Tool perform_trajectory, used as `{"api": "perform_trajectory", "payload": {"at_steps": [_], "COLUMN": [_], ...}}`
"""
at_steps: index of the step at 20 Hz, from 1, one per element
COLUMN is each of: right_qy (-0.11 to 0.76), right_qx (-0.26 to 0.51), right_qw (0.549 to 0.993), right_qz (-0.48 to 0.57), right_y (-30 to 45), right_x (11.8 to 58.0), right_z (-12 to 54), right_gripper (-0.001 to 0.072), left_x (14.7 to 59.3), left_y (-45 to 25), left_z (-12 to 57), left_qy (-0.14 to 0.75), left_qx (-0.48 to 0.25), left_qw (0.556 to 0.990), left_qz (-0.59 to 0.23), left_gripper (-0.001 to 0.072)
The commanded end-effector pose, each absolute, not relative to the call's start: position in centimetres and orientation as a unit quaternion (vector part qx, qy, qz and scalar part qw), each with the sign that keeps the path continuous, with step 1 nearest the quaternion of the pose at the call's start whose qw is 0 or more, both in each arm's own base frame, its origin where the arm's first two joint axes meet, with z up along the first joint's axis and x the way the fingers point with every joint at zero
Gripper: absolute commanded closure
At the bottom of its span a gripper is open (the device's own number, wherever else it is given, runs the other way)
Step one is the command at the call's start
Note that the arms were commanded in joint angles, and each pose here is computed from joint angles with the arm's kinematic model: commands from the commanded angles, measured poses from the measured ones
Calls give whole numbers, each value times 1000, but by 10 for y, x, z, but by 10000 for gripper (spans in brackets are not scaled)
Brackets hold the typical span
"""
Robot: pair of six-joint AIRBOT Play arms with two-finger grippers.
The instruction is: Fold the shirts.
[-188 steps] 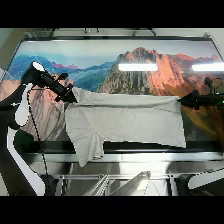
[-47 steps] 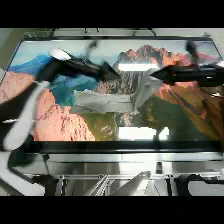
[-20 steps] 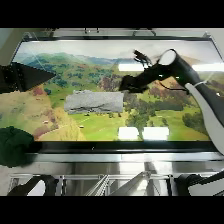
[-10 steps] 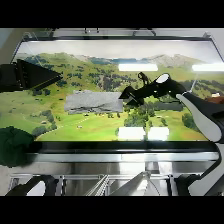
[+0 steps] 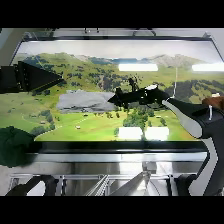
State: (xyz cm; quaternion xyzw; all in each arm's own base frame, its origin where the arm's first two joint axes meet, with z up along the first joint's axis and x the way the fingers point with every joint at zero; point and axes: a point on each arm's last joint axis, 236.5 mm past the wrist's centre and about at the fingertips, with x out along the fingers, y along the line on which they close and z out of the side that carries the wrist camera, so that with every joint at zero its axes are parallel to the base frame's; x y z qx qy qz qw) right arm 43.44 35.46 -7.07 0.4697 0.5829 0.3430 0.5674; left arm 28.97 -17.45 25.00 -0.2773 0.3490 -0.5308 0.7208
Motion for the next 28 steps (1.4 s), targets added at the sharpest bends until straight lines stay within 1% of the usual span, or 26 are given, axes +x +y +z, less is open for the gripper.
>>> {"api": "perform_trajectory", "payload": {"at_steps": [1,4,6,7,10,12,13,15,17,20,22,24,28], "right_qy": [518,447,395,370,311,281,275,286,310,380,415,415,400], "right_qx": [505,507,513,508,488,468,455,427,397,388,377,372,372], "right_qw": [561,613,656,688,780,829,845,856,853,813,790,785,791], "right_qz": [403,409,388,362,236,124,62,-51,-134,-208,-248,-270,-274], "right_y": [365,331,283,247,112,9,-41,-120,-171,-209,-226,-240,-247], "right_x": [446,473,494,505,519,504,487,442,394,335,307,297,301], "right_z": [-4,72,124,146,189,203,205,198,188,154,137,135,137], "right_gripper": [692,693,693,693,693,693,693,693,693,693,694,694,694], "left_x": [285,286,286,286,286,286,286,287,289,294,294,293,294], "left_y": [-175,-175,-175,-175,-175,-175,-175,-175,-175,-174,-174,-174,-174], "left_z": [250,250,250,250,250,249,249,249,250,250,250,250,250], "left_qy": [355,353,353,353,353,352,352,352,349,340,340,342,341], "left_qx": [-275,-275,-275,-275,-275,-275,-275,-275,-276,-273,-273,-272,-273], "left_qw": [714,717,717,717,717,717,717,717,721,729,729,728,729], "left_qz": [-537,-535,-535,-535,-535,-535,-535,-535,-531,-527,-527,-529,-528], "left_gripper": [122,122,122,122,122,122,122,122,122,122,122,122,123]}}
